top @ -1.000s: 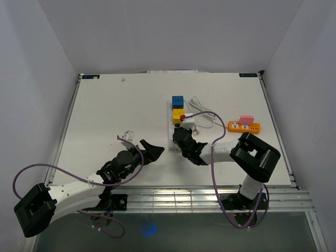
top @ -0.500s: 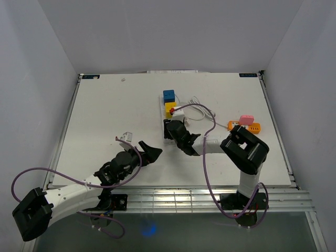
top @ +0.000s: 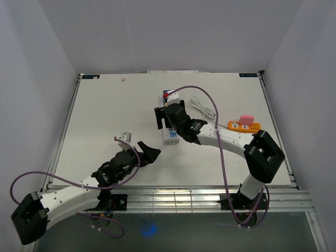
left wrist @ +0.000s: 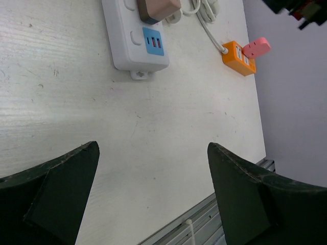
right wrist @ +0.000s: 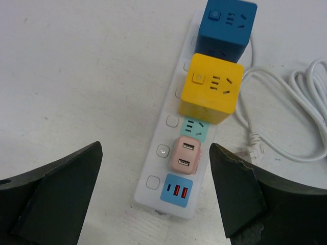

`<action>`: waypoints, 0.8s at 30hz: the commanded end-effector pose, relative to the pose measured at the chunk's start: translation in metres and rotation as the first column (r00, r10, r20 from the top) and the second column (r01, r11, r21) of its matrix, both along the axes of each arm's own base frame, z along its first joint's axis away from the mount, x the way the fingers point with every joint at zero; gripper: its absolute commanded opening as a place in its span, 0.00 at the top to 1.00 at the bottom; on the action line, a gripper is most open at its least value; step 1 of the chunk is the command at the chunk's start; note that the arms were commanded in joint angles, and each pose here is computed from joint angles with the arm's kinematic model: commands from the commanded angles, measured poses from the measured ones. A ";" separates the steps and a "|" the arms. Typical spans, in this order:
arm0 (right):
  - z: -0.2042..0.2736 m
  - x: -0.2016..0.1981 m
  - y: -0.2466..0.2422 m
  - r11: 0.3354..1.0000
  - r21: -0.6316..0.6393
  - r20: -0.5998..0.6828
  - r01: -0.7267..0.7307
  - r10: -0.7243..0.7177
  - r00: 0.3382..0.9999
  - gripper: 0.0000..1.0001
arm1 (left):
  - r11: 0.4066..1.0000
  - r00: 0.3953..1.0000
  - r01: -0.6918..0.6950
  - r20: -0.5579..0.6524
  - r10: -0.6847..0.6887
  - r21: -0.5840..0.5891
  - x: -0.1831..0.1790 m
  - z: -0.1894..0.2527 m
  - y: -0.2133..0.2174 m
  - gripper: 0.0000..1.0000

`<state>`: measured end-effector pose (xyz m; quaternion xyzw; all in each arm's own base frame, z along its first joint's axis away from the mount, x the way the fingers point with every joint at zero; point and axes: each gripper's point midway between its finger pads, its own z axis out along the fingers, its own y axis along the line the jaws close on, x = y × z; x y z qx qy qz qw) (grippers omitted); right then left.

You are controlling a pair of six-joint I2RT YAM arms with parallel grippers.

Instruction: Insert the plug

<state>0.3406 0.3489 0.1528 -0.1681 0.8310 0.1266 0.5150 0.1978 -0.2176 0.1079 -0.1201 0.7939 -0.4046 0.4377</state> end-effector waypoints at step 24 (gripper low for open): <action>0.061 -0.102 -0.158 0.947 0.318 0.396 -0.056 -0.079 0.915 0.10 | 0.970 0.958 0.180 0.195 -0.211 0.166 -0.005 0.076 -0.015 0.02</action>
